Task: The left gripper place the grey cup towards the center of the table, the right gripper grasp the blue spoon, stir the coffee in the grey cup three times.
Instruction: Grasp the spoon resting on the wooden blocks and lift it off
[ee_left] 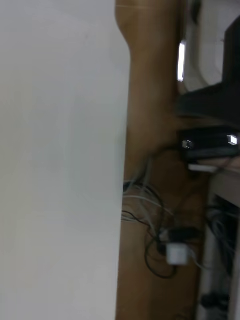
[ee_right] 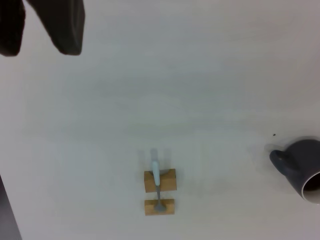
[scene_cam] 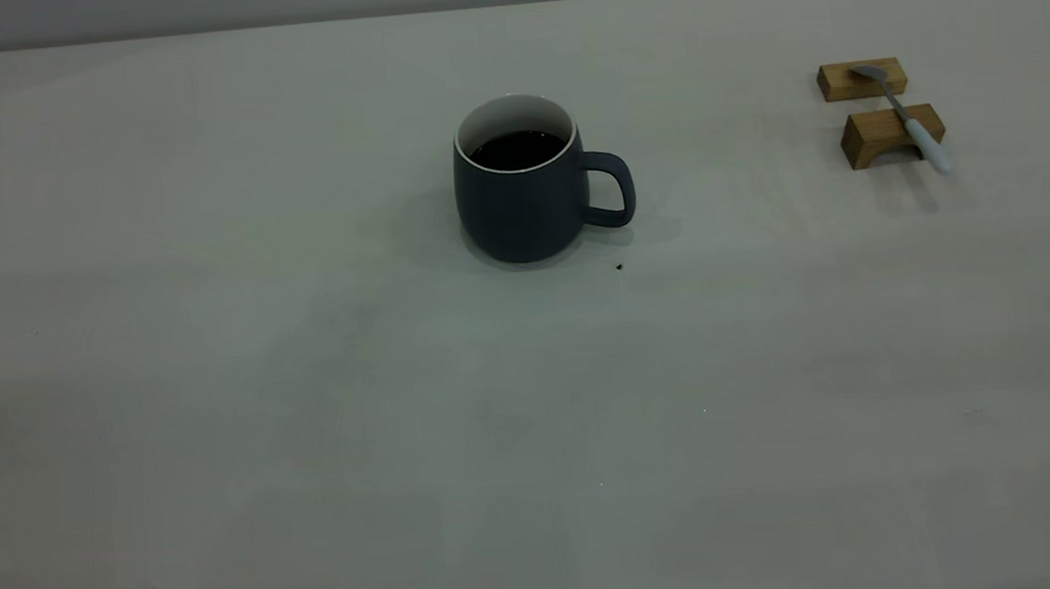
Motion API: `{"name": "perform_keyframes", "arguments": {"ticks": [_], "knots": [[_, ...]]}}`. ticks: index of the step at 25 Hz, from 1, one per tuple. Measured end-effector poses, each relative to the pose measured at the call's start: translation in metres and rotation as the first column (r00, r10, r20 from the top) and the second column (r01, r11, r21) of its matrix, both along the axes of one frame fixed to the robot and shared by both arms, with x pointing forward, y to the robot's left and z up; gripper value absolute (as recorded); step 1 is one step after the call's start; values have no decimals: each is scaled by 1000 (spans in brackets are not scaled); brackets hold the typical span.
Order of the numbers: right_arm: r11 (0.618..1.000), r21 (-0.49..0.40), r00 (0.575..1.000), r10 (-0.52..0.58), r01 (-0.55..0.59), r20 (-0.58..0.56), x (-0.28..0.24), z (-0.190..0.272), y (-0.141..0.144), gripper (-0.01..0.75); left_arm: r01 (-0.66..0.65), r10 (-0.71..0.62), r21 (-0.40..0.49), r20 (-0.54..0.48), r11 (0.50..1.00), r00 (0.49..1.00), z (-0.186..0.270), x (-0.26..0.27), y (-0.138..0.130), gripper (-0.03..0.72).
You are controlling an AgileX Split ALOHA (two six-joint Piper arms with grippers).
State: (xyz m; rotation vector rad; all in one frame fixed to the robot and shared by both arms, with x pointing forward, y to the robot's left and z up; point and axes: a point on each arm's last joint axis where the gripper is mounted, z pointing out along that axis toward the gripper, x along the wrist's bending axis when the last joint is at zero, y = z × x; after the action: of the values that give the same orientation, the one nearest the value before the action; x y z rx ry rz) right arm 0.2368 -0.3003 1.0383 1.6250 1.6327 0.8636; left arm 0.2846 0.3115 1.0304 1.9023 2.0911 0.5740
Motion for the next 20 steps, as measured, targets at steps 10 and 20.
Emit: {"name": "perform_keyframes", "arguments": {"ticks": [10,20], "knots": [[1000,0,1000,0,0,0,0,0,0,237,-20,31,-34,338,999,940,6,-48,4,585],[1000,0,1000,0,0,0,0,0,0,237,-41,53,-38,429,998,902,4,-63,5,585]]}}
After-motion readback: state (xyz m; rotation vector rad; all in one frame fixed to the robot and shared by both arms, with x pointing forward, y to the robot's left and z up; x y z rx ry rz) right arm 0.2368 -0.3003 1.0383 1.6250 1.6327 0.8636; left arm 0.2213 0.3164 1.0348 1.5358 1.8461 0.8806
